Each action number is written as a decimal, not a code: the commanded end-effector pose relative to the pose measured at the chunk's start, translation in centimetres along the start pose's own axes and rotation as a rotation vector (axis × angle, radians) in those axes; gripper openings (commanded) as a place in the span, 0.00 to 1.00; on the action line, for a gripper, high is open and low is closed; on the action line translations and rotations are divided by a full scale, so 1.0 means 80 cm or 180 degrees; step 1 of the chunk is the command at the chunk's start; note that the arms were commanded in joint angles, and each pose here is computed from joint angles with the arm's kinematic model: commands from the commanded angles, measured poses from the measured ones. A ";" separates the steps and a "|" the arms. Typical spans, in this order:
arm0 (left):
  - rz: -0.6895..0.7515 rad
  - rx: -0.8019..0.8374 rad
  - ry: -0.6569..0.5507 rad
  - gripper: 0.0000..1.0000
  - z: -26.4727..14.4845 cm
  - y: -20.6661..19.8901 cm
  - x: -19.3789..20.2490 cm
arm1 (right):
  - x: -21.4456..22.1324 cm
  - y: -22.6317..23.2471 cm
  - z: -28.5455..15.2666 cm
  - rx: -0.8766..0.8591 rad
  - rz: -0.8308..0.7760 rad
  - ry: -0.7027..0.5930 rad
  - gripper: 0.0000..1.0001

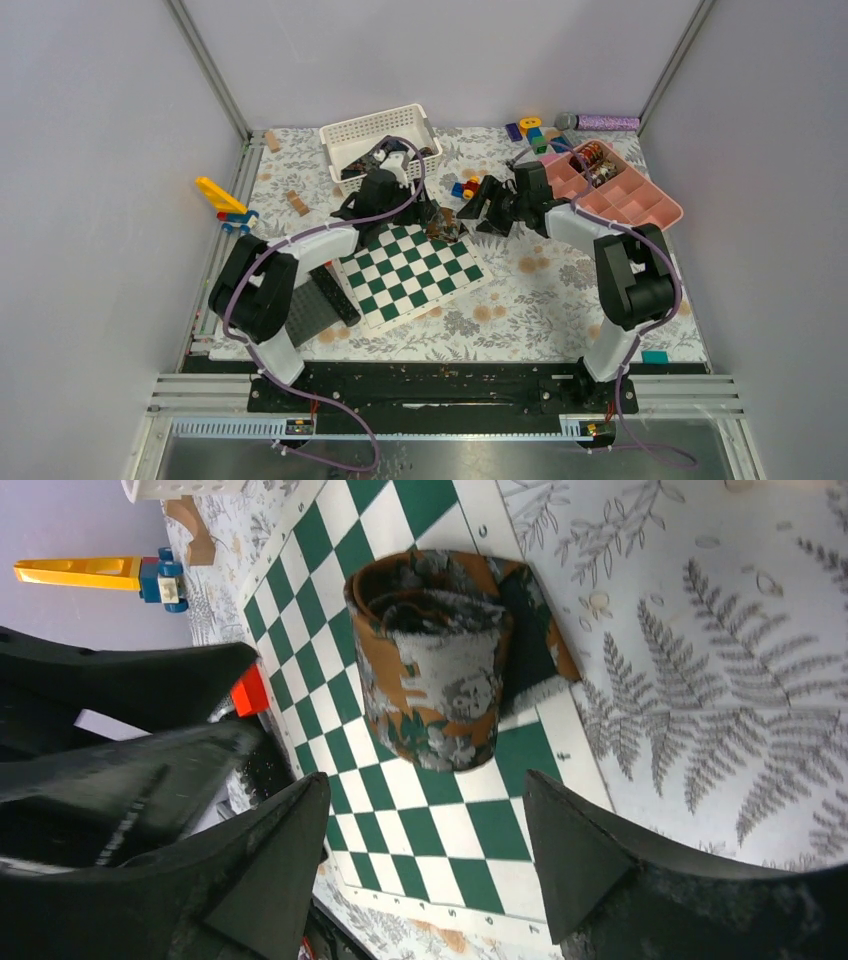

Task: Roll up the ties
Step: Pick up the tie at the center of the board.

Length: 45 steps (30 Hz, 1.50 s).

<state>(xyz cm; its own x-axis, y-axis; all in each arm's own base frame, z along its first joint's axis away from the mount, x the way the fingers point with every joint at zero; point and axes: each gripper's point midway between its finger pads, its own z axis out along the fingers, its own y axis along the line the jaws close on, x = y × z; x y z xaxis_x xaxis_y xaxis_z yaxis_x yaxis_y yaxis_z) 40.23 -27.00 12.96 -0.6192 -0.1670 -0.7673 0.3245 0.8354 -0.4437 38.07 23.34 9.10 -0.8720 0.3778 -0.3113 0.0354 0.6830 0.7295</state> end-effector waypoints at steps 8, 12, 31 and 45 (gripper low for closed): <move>0.0104 0.0137 0.0169 0.60 0.023 -0.006 0.019 | -0.026 0.003 0.044 -0.0158 -0.0316 0.0057 0.79; 0.0117 0.0083 0.0266 0.61 0.032 -0.001 0.030 | -0.025 -0.005 0.058 -0.0139 -0.0291 0.0130 0.82; 0.0166 0.0057 0.0462 0.63 0.051 0.003 0.053 | -0.010 -0.033 0.079 0.0019 -0.0213 0.0357 0.86; 0.0163 -0.0023 0.0546 0.64 0.062 0.006 0.056 | 0.006 -0.033 0.081 -0.0117 -0.0131 0.0409 0.74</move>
<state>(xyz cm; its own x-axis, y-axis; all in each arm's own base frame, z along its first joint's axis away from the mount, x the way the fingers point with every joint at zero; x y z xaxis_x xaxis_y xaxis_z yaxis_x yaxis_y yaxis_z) 39.86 -29.01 5.69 -0.7483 -0.0336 -0.6625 0.3205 0.8561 -0.4054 41.47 25.32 3.50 -0.9189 0.2756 -0.2824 -0.0157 0.6896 0.7240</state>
